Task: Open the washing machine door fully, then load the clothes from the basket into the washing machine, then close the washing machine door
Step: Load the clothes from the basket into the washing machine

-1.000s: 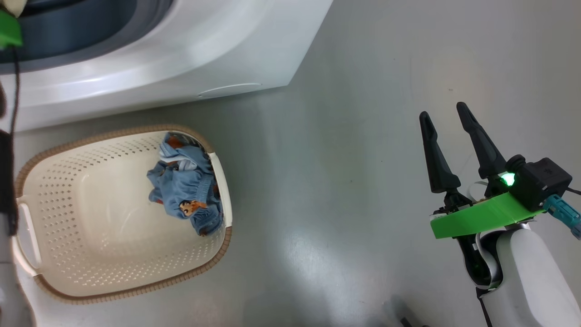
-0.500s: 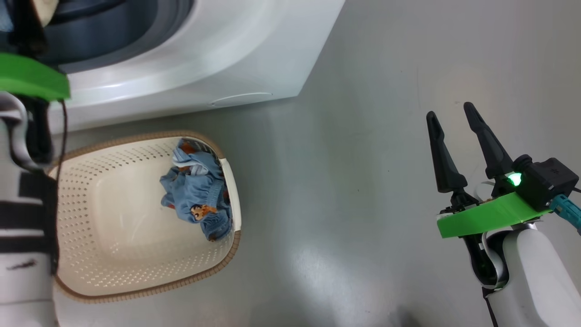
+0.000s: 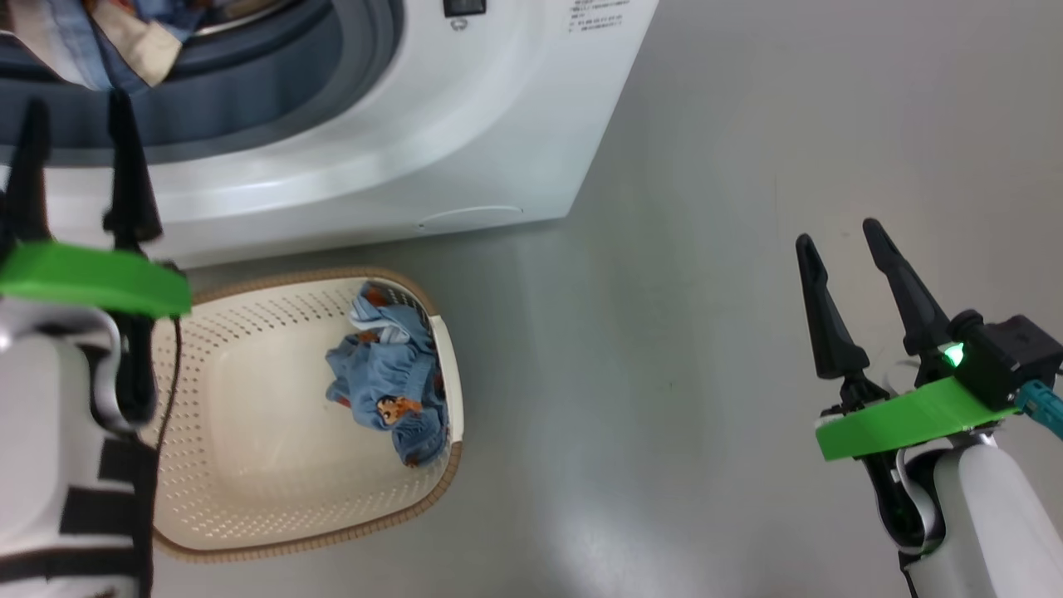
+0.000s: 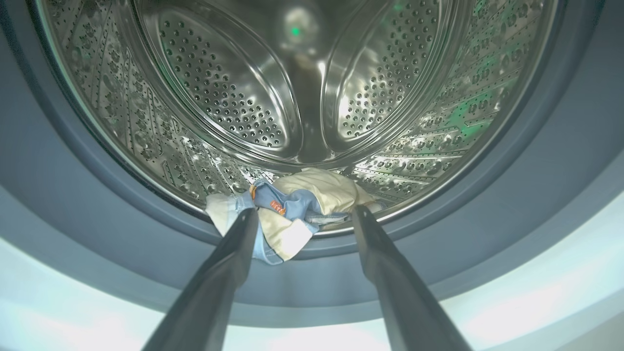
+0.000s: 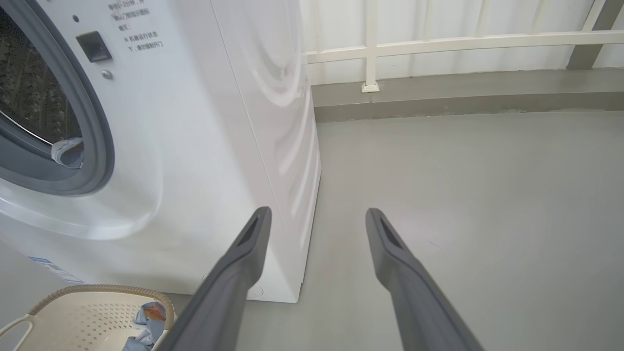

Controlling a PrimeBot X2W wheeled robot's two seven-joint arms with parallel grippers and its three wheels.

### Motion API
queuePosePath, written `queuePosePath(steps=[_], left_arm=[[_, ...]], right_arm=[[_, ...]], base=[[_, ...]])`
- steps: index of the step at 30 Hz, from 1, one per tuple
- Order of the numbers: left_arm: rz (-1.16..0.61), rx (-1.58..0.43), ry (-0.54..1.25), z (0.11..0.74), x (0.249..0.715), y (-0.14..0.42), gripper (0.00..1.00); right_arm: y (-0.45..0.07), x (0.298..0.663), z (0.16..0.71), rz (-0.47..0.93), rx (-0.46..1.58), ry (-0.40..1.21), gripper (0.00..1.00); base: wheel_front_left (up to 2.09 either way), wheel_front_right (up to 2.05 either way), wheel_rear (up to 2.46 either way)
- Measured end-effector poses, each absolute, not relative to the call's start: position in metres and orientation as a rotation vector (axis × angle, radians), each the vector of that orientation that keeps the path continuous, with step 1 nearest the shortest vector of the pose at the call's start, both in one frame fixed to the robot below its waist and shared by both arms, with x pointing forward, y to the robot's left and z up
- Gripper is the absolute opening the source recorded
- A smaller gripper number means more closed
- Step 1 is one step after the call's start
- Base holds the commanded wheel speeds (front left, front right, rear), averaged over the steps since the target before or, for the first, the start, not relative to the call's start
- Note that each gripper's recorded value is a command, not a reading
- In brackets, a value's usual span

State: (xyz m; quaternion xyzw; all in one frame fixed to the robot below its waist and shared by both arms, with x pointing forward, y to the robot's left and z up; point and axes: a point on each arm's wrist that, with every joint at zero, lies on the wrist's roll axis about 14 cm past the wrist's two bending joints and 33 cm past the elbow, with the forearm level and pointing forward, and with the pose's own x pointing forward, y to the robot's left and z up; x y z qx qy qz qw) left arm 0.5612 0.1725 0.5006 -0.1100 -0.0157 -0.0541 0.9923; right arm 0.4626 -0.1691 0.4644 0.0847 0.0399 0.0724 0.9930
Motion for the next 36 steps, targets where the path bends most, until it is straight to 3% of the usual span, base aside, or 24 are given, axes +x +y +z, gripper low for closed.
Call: queuePosePath(steps=[36], left_arm=[[0.002,-0.216,-0.008,0.515,0.395,0.211,1.00]], right_arm=[[-0.176,0.389,0.511,0.162,0.141,0.022,1.00]], base=[[0.00,0.00,0.00]])
